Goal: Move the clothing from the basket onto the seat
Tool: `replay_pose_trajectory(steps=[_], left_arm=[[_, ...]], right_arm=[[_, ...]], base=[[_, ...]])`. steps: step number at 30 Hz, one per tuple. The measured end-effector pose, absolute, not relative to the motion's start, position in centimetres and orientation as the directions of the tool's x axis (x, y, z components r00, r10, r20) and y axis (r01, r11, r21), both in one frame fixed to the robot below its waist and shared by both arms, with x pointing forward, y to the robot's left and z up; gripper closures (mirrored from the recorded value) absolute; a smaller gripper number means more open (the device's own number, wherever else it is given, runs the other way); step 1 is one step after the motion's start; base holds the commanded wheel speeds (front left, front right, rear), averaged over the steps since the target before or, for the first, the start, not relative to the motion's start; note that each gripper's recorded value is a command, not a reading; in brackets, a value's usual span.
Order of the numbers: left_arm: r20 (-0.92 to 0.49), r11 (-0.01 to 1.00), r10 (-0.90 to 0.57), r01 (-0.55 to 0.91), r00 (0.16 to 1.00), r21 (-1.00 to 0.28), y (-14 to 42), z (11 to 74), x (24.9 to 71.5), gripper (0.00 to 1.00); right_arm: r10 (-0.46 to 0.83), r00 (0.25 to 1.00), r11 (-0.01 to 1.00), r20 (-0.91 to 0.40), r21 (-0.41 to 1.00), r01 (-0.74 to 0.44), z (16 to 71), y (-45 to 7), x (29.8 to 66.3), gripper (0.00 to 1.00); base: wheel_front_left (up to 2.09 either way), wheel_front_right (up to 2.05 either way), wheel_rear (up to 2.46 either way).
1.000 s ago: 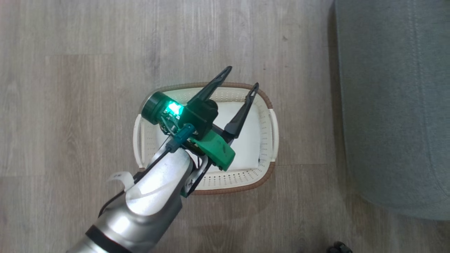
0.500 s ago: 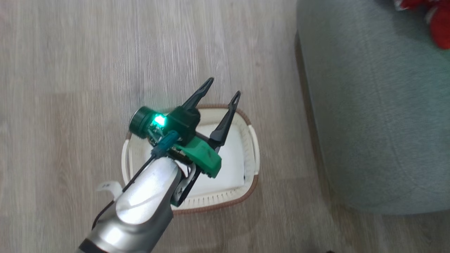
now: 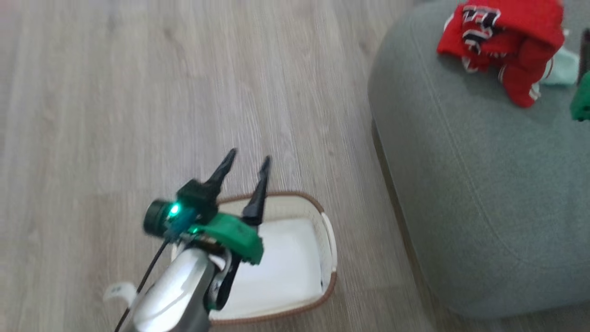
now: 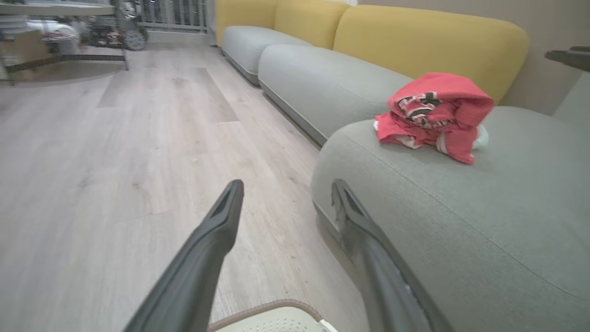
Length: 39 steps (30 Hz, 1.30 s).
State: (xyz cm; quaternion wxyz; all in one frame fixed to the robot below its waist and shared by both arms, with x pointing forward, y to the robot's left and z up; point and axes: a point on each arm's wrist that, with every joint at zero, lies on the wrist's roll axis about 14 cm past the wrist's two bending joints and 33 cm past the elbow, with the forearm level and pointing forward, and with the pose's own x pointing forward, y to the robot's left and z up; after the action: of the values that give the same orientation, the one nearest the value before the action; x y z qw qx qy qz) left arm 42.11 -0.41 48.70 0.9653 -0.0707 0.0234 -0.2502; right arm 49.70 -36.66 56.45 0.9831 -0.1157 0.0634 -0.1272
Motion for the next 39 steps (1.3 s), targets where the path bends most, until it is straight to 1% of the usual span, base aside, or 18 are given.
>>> replay_pose_trajectory(steps=[5, 9, 14, 17, 21, 26, 30, 35, 39], left_arm=[[-0.002, 0.917, -0.374, 0.37, 0.927, -0.151, 3.1, 49.4, 40.6, 0.0], [-0.017, 0.944, -0.299, 0.293, 0.954, -0.154, 6.0, 49.0, 39.2, 0.0], [-0.006, 0.976, -0.165, 0.162, 0.986, -0.145, 10.4, 49.3, 38.0, 0.0], [-0.002, 0.981, -0.127, 0.126, 0.992, -0.147, 11.7, 49.4, 37.4, 0.0], [-0.005, 0.987, -0.056, 0.055, 0.998, -0.152, 13.8, 49.3, 36.2, 0.0], [-0.032, 0.988, 0.008, -0.013, 0.999, -0.156, 15.7, 48.3, 34.7, 0.0], [-0.045, 0.985, 0.041, -0.048, 0.998, -0.168, 16.5, 47.9, 34.0, 0.0], [-0.065, 0.982, 0.054, -0.065, 0.996, -0.177, 16.7, 47.3, 33.6, 0.0], [-0.07, 0.982, 0.051, -0.063, 0.996, -0.179, 16.5, 47.1, 33.5, 0.0]], right_arm=[[-0.213, 0.977, 0.962, -0.016, -0.181, 0.206, 58.6, -34.5, 48.8, 0.0], [-0.139, 0.99, 0.978, 0.018, -0.153, 0.14, 58.6, -31.7, 48.6, 0.0], [-0.038, 0.995, 0.995, 0.089, -0.084, 0.046, 58.9, -27.3, 48.3, 0.0], [-0.007, 0.994, 0.998, 0.106, -0.062, 0.014, 58.5, -25.7, 47.9, 0.0], [0.05, 0.992, 0.998, 0.118, -0.031, -0.047, 56.8, -22.6, 46.4, 0.0], [0.053, 0.989, 0.997, 0.14, 0.047, -0.06, 55.2, -20.1, 43.7, 0.0], [0.056, 0.989, 0.996, 0.133, 0.063, -0.065, 53.8, -18.6, 41.4, 0.0], [0.071, 0.991, 0.996, 0.116, 0.049, -0.077, 52.5, -17.8, 39.0, 0.0], [0.074, 0.992, 0.99, 0.104, 0.108, -0.085, 51.7, -17.4, 37.9, 0.0]], base=[[0.0, 0.0, 0.0], [0.0, 0.0, 0.0], [0.0, 0.0, 0.0], [0.0, 0.0, 0.0], [0.0, 0.0, 0.0], [0.0, 0.0, 0.0], [0.0, 0.0, 0.0], [0.0, 0.0, 0.0], [0.0, 0.0, 0.0]])
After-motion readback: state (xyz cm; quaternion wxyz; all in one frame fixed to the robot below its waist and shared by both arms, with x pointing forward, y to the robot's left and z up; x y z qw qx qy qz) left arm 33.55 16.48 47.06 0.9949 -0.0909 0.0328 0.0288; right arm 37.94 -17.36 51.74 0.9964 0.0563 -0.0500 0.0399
